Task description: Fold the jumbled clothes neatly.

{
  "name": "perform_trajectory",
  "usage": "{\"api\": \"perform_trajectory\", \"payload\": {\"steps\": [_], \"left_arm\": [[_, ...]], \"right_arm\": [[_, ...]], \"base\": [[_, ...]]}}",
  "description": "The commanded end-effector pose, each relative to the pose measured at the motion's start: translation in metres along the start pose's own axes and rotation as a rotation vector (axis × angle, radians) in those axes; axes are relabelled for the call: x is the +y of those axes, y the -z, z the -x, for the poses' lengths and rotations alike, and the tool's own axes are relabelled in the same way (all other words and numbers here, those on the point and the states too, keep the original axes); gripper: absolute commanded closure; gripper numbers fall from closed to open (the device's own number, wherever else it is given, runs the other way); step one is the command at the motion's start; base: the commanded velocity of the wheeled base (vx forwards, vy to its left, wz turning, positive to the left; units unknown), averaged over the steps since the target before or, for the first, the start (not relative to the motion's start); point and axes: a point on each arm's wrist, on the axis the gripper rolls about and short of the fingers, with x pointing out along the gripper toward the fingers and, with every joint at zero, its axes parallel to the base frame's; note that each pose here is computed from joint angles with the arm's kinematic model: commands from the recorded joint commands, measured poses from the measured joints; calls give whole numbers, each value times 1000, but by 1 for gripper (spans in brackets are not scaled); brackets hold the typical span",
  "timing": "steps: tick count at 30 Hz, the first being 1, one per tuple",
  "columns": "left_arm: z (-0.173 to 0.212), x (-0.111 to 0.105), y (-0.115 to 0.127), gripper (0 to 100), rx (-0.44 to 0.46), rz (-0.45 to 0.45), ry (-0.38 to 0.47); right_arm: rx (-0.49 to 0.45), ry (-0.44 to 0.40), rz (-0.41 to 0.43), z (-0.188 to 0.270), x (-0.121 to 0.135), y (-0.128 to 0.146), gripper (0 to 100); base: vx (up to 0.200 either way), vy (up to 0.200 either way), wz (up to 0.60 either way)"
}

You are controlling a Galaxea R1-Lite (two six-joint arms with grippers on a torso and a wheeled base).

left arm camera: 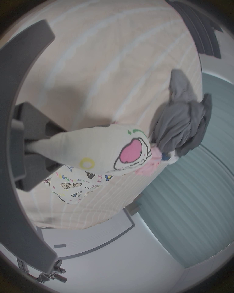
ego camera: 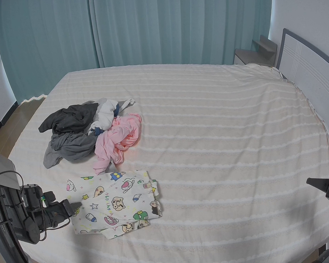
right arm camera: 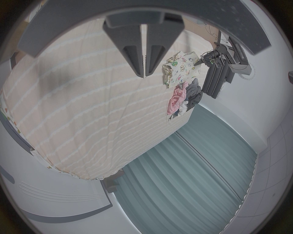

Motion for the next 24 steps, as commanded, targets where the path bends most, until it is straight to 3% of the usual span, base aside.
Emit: {"api": "perform_trajectory", "payload": {"steps": [1,6,19,20,24], "left_arm": [[24,49,12,100,4,48,-103],[32,74,17,100,-17,74,-164],[50,95,12,100,-88,141,-224],[52,97,12,0,-95,149,-231],[58,99,11,0,-110,162,-231]], "right_arm": [[2,1,0,-1,0,0,100],[2,1,0,-1,0,0,100],[0,4,-1,-1,-1,0,100],[1,5,-2,-1,-1,0,100],[-2,1,2,1,-1,2,100]], "base": [[0,0,0],[0,0,0],[0,0,0],[0,0,0],[0,0,0]]}}
